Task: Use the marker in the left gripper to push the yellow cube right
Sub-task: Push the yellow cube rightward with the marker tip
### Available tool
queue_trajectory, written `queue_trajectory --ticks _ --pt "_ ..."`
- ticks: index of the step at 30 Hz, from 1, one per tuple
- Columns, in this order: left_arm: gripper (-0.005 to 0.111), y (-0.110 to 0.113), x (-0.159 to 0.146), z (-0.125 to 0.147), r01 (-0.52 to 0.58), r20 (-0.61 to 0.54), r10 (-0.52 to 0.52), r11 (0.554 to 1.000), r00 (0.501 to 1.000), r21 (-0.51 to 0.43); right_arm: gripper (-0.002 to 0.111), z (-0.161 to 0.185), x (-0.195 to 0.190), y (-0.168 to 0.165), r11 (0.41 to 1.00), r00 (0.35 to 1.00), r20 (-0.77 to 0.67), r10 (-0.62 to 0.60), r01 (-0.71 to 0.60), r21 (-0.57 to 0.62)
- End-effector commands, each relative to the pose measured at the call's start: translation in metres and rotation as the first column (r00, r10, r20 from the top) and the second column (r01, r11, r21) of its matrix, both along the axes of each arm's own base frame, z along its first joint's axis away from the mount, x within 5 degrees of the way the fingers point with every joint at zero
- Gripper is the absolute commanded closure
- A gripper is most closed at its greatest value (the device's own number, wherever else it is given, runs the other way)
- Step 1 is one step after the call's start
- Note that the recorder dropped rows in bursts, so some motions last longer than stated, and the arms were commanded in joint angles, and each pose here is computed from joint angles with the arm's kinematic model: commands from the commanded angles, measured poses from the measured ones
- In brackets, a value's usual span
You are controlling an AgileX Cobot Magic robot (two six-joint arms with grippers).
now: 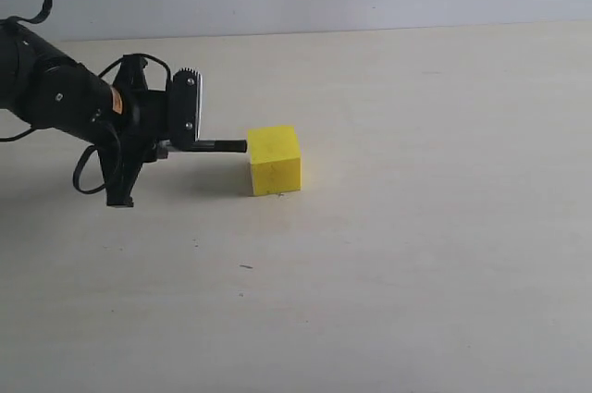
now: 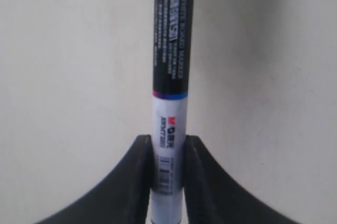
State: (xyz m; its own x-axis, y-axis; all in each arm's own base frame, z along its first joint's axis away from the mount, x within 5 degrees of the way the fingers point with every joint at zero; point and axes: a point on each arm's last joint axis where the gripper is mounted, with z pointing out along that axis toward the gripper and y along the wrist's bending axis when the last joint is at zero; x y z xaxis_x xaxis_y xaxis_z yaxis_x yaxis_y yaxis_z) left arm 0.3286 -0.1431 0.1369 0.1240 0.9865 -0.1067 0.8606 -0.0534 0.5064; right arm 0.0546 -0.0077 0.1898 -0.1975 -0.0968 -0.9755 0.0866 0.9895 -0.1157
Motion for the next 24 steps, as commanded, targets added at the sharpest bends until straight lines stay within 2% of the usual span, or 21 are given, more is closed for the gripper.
queue_trajectory --ticks 1,4,10,13,16,20,24 --pt "0.107 0.001 0.002 0.005 -0.069 -0.036 0.069 0.998 0.997 -0.004 0.108 0.000 0.000 0.000 1.000 1.000 0.012 -0.003 0.003 -0.007" --pt "0.107 0.003 -0.001 0.003 -0.075 -0.070 0.077 0.997 0.995 0.029 0.108 0.000 0.000 0.000 1.000 1.000 0.012 -0.003 0.003 -0.007" --pt "0.107 0.004 -0.002 0.003 -0.092 -0.080 0.094 0.995 0.992 0.027 0.108 0.000 0.000 0.000 1.000 1.000 0.012 -0.003 0.003 -0.007" --pt "0.107 0.007 -0.005 0.001 -0.181 -0.128 0.182 0.983 0.975 0.025 0.108 0.000 0.000 0.000 1.000 1.000 0.012 -0.003 0.003 -0.007" --pt "0.107 0.012 -0.012 -0.001 -0.261 -0.204 0.272 0.962 0.940 0.081 0.108 0.000 0.000 0.000 1.000 1.000 0.012 -0.003 0.003 -0.007" --pt "0.107 0.011 -0.006 0.005 -0.319 -0.213 0.328 0.945 0.921 0.077 0.108 0.000 0.000 0.000 1.000 1.000 0.012 -0.003 0.003 -0.007" --pt "0.107 0.008 0.005 0.011 -0.355 -0.269 0.384 0.922 0.883 0.152 0.108 0.000 0.000 0.000 1.000 1.000 0.012 -0.003 0.003 -0.007"
